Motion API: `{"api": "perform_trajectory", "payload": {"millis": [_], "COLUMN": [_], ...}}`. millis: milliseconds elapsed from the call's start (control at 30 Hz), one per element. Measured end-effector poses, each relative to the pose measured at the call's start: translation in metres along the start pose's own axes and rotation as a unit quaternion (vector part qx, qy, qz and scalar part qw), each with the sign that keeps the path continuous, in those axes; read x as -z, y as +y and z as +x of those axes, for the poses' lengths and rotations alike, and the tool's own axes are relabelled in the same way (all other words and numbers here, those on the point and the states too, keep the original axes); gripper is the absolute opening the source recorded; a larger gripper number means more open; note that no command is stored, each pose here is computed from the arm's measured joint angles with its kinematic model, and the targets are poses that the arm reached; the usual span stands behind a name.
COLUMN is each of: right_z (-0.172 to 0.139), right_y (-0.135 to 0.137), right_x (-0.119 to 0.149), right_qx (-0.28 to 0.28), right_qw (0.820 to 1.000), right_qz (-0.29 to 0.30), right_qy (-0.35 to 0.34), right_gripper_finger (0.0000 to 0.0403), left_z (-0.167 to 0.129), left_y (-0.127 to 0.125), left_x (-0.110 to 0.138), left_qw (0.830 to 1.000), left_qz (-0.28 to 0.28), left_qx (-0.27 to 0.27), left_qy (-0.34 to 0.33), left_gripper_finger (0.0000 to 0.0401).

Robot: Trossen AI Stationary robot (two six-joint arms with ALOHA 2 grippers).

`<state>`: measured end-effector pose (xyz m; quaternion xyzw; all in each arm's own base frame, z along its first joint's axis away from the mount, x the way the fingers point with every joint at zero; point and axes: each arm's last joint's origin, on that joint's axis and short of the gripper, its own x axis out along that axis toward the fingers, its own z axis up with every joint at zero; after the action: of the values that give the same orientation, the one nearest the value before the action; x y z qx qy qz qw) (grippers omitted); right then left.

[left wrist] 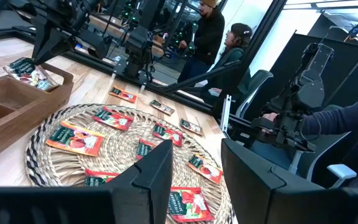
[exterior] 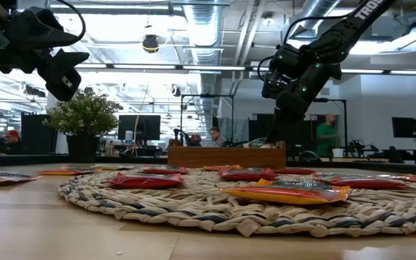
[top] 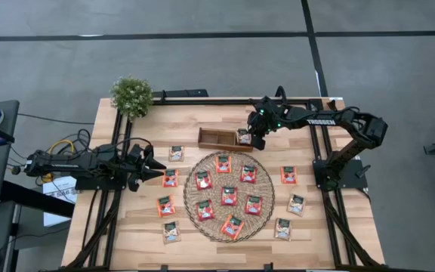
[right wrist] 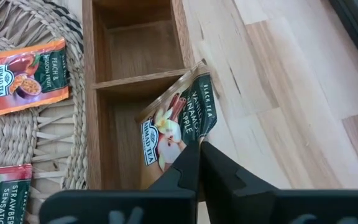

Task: Pick & Place Tea
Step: Put the brown tea bag into the right section of the wooden organizer

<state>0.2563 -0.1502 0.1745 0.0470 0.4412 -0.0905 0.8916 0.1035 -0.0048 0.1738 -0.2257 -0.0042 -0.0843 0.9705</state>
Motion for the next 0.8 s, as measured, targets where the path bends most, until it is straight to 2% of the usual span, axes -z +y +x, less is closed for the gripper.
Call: {"api": "perform_trajectory", "payload": {"millis": [400,633,800], "right_z": [-0.018,-0.024,-0.020], "right_y": [0.006,0.014,0.023], "right_x": [-0.007,-0.011,-0.009], "right_qx": [0.036,0.048,0.051], "right_qw": [0.999,0.998,0.999], "right_qz": [-0.005,-0.005,-0.004], "right_qy": [-0.017,-0.025,-0.018], "right_gripper_finger": [0.0000,0.0000,0.0000], "left_z": [0.000,0.000,0.000], "left_y": [0.000,0.000,0.000], "left_x": [0.000,0.000,0.000], "left_qw": [1.000,0.999,0.999], "left_qz": [0.000,0.044,0.053], "left_qx": [0.000,0.000,0.000], "left_qy": [0.000,0.000,0.000], "left_gripper_finger": [0.0128,0.0128,0.0128]}}
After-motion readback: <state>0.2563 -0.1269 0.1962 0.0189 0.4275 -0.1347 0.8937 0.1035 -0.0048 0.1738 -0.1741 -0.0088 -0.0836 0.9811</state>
